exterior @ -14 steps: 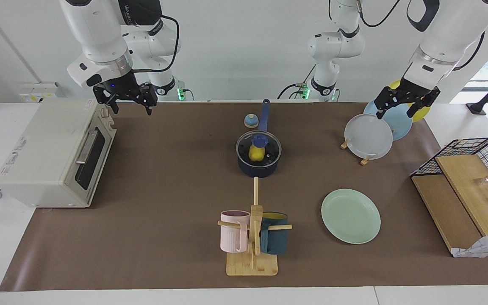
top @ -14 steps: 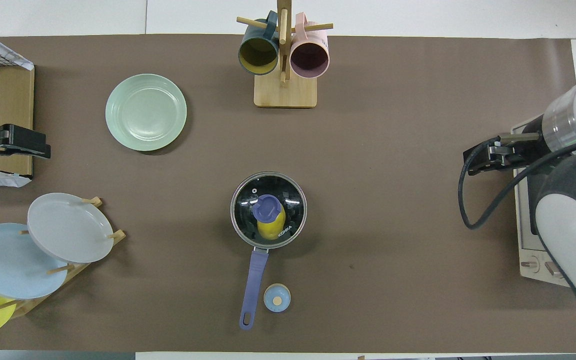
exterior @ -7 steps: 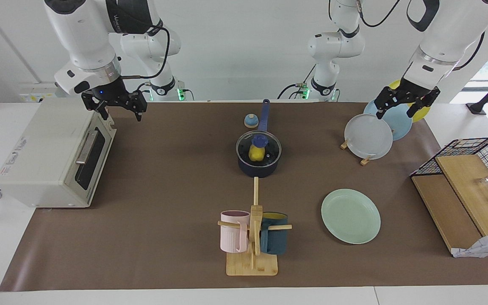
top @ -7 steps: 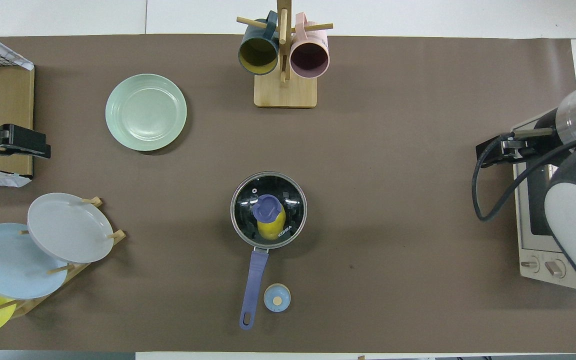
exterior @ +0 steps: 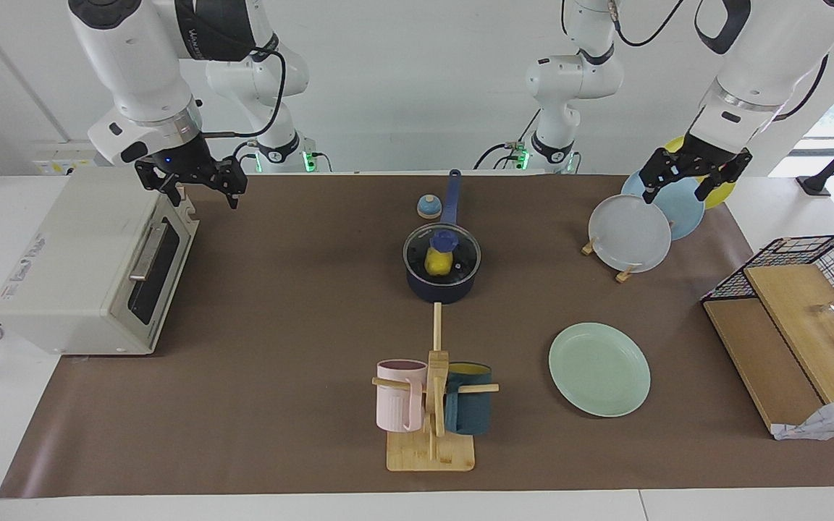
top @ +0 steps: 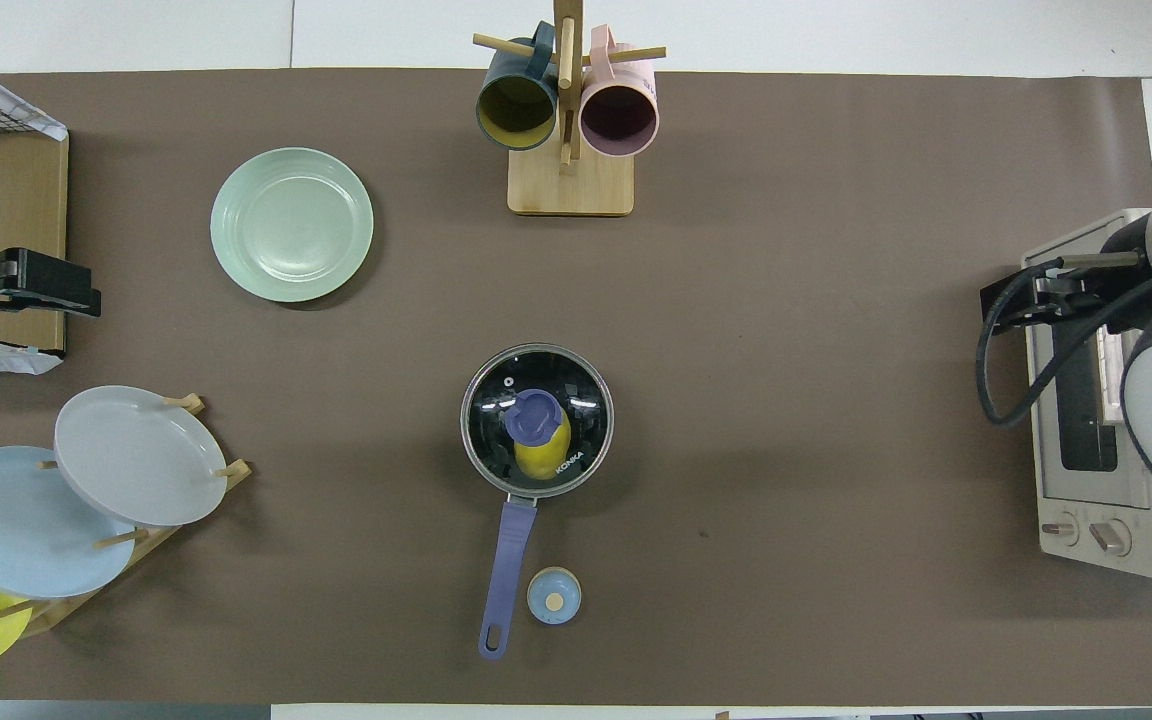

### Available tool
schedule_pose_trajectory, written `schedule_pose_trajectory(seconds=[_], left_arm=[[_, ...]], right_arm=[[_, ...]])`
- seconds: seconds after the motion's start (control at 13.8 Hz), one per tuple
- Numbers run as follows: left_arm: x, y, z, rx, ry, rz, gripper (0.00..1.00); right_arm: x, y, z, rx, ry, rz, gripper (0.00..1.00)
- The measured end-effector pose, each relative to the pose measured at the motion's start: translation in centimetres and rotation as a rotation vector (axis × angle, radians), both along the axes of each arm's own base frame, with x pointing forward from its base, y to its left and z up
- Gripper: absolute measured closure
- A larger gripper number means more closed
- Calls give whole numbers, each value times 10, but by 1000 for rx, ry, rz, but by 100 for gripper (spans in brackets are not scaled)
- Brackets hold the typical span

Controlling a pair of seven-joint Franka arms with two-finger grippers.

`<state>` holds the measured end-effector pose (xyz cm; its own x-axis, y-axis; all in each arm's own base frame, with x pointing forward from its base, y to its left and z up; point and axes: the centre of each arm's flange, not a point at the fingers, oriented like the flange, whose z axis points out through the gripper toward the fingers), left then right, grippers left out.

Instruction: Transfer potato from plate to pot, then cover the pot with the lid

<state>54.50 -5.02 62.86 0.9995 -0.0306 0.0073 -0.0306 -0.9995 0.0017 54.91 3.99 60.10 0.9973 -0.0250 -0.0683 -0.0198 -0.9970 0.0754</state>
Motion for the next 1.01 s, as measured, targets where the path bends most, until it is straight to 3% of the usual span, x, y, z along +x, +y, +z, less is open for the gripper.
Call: schedule_pose_trajectory(seconds=[1.01], left_arm=[[0,0,0,0,0,0,0]], right_arm=[[2,-18,-1,1,1,-33,0]])
